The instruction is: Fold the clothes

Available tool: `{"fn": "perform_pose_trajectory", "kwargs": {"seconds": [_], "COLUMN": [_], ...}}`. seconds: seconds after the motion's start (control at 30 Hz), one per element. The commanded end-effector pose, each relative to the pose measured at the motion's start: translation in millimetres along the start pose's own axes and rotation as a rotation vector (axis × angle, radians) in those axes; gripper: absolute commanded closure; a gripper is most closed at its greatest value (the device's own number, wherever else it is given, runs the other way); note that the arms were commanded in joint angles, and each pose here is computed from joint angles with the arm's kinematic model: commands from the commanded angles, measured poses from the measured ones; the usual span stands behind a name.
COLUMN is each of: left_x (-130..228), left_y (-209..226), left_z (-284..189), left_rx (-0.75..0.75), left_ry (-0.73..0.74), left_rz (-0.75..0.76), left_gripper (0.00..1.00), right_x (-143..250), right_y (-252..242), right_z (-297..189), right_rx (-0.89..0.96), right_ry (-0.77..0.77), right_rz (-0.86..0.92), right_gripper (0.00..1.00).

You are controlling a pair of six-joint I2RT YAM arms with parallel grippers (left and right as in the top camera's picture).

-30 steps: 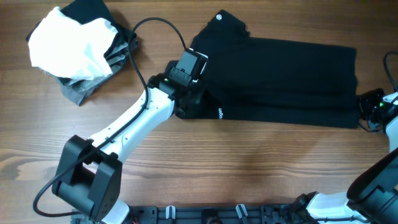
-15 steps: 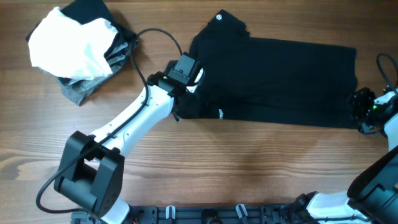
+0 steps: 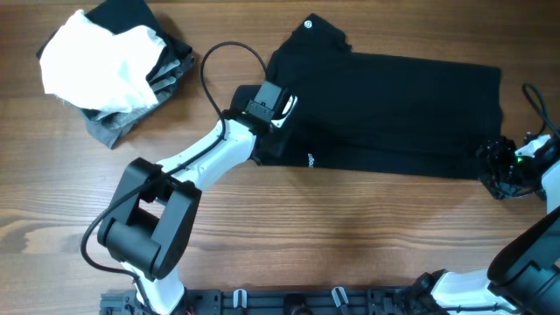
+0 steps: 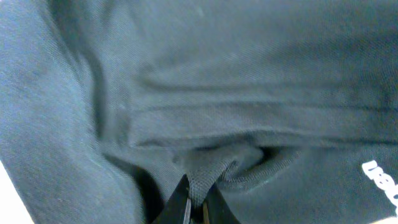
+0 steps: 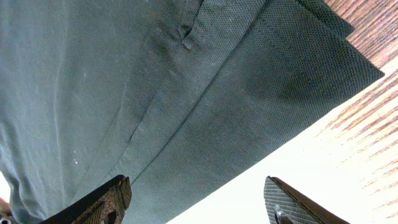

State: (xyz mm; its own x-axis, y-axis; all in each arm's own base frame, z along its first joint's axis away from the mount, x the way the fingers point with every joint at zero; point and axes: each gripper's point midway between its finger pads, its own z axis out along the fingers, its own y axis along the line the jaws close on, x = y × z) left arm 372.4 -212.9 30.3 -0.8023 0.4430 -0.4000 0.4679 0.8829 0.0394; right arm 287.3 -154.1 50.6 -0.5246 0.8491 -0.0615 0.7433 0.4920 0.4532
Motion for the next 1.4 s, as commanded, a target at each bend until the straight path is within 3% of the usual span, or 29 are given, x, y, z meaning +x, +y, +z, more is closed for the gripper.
{"fn": "perform_pose_trajectory", "kwargs": {"seconds": [0.0,0.07,0.13,0.17,0.2,0.23,0.3,0.33,0.37,0.4,0.43,0.47,0.5,0.6,0.63,0.67,0.8,0.87,1.0,1.13,1.2,1.23,1.37], "left_x": [-9.9,-7.7,-4.3,-1.2,1.2,0.2,-17.1,-29.6,-38.9,-39.1,-36.1,-31.1,-19.4,15.7,27.0,40.9,47.9,45.0,58.6,97.7,100.5,95.6,71.3], "left_y": [28.1,33.3,38.1,42.3,45.9,46.8,46.8,45.1,42.7,40.1,33.5,23.4,8.9,5.5,5.7,5.7,10.2,12.5,19.3,51.7,66.6,68.9,41.0], "left_z": [2.7,2.8,3.0,3.1,2.7,-2.6,-32.2,-50.9,-70.3,-74.6,-75.1,-73.2,-62.3,-15.1,1.0,18.5,22.0,1.1,-23.3,-19.1,-17.8,-16.3,-14.0], "left_rx": [-0.066,-0.071,-0.076,-0.080,-0.084,-0.084,-0.083,-0.077,-0.073,-0.060,-0.023,0.036,0.115,0.132,0.131,0.130,0.119,0.114,0.082,0.002,-0.002,0.030,0.236], "left_ry": [-0.043,-0.035,-0.021,-0.009,0.000,0.000,-0.051,-0.102,-0.154,-0.158,-0.146,-0.124,-0.074,0.058,0.104,0.160,0.192,0.197,0.248,0.353,0.349,0.325,0.234], "left_rz": [-0.034,-0.043,-0.053,-0.061,-0.068,-0.069,-0.070,-0.069,-0.067,-0.065,-0.061,-0.057,-0.052,-0.062,-0.066,-0.070,-0.092,-0.137,-0.141,-0.206,-0.260,-0.289,-0.310], "left_gripper": [0.63,0.30,0.29,0.47,0.79,0.96,0.96,0.37,0.14,0.33,0.68,0.96,0.96,0.96,0.92,0.68,0.52,0.29,0.24,0.34,0.29,0.22,0.15], "right_x": [-2.4,-2.4,-2.4,-2.4,-2.4,-2.3,-2.6,-2.5,-2.7,-2.7,-2.6,-2.6,-2.6,-2.6,-2.3,-1.0,2.7,2.9,3.2,6.8,7.6,7.3,7.7], "right_y": [7.9,7.9,7.9,7.9,7.8,7.7,7.3,7.2,6.8,6.5,6.4,6.4,6.4,6.4,6.3,5.8,4.6,4.5,4.4,3.2,3.0,3.1,3.0], "right_z": [-6.0,-6.0,-6.0,-6.0,-6.0,-6.0,-5.9,-5.9,-5.9,-5.9,-5.9,-5.9,-5.9,-5.9,-5.9,-5.9,-6.0,-6.0,-6.0,-6.1,-6.1,-6.1,-6.1], "right_rx": [-0.026,-0.026,-0.026,-0.026,-0.026,-0.025,-0.023,-0.022,-0.020,-0.018,-0.018,-0.018,-0.018,-0.018,-0.017,-0.016,-0.012,-0.011,-0.011,-0.006,-0.006,-0.006,-0.006], "right_ry": [-0.015,-0.015,-0.015,-0.015,-0.015,-0.014,-0.016,-0.015,-0.016,-0.017,-0.016,-0.016,-0.016,-0.016,-0.015,-0.010,0.005,0.006,0.007,0.021,0.024,0.023,0.024], "right_rz": [-0.031,-0.031,-0.031,-0.031,-0.032,-0.032,-0.032,-0.032,-0.032,-0.032,-0.032,-0.032,-0.032,-0.032,-0.031,-0.029,-0.021,-0.021,-0.022,-0.044,-0.046,-0.047,-0.057], "right_gripper": [0.27,0.27,0.26,0.26,0.26,0.24,0.23,0.23,0.23,0.23,0.23,0.23,0.23,0.23,0.23,0.23,0.24,0.24,0.24,0.24,0.23,0.22,0.21]}}
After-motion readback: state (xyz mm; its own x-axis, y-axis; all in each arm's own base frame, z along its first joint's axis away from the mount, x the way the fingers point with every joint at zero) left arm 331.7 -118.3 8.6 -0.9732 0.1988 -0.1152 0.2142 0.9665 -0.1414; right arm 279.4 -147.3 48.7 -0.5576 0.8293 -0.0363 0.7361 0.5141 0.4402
